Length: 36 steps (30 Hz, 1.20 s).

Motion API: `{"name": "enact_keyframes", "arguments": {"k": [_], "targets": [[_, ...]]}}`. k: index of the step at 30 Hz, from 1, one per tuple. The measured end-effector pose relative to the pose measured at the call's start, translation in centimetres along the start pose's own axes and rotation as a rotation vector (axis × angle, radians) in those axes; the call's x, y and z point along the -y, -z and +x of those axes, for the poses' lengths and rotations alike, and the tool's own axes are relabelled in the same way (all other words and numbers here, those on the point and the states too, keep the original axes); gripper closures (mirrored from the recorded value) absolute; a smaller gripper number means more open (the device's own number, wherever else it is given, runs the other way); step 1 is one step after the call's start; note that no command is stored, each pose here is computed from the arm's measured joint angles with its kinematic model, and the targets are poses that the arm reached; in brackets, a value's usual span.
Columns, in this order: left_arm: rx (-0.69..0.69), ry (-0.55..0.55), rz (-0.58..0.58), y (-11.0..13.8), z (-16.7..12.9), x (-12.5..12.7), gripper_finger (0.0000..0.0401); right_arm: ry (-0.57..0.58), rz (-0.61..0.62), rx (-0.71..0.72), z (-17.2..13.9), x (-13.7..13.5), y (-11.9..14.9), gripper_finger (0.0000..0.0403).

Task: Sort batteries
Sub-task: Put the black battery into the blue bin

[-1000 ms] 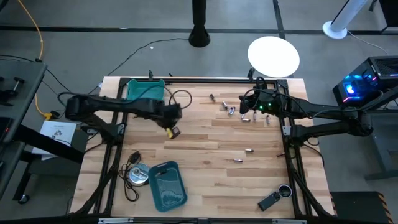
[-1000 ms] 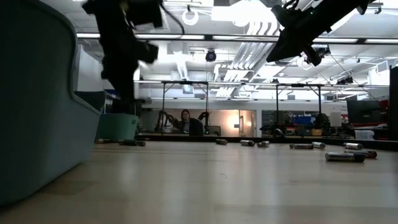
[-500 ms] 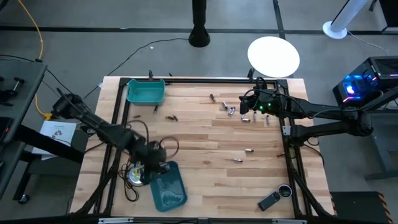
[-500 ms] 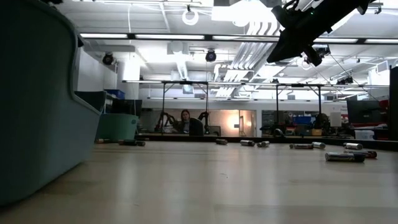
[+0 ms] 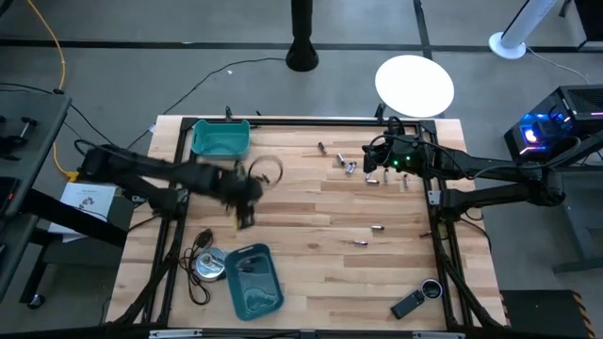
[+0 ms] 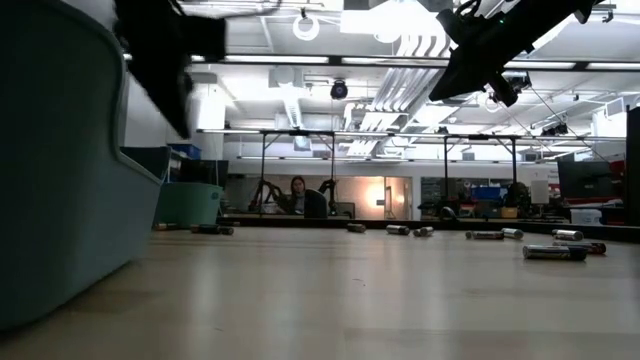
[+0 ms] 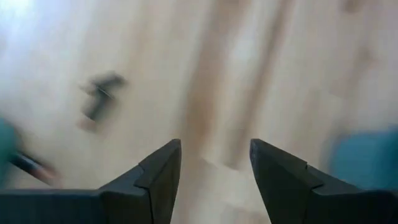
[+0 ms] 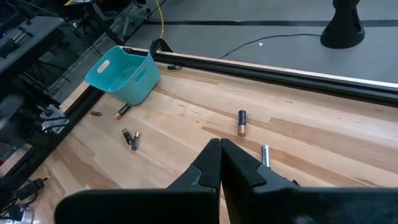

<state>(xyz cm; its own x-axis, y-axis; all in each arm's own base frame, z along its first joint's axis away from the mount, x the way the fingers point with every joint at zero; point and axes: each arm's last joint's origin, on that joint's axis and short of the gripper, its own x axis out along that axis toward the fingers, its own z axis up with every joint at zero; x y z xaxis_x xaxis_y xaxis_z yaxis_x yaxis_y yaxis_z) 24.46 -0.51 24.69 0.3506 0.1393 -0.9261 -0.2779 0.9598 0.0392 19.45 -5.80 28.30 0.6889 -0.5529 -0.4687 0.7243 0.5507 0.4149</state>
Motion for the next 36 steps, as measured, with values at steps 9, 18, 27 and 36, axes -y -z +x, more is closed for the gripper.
{"name": "enact_keyframes", "arguments": {"k": [9, 18, 27, 36], "targets": [[-0.161, -0.109, 0.377, -2.4, 6.6, -7.5, 0.0214, 0.004, 0.019, 0.003, 0.0, 0.0, 0.0, 0.0402], [-0.340, -0.077, 0.540, -1.9, 12.2, -9.6, 0.0214, 0.006, 0.021, 0.003, 0.0, 0.0, 0.0, 0.0402], [-0.388, -0.011, 0.441, -1.4, 13.1, -9.0, 0.0303, 0.008, 0.028, 0.003, 0.0, 0.0, 0.0, 0.0402], [-0.201, 0.047, 0.235, -1.5, 5.8, -6.8, 0.0368, 0.040, 0.015, -0.037, 0.0, 0.3, 0.4, 0.0402]]}}
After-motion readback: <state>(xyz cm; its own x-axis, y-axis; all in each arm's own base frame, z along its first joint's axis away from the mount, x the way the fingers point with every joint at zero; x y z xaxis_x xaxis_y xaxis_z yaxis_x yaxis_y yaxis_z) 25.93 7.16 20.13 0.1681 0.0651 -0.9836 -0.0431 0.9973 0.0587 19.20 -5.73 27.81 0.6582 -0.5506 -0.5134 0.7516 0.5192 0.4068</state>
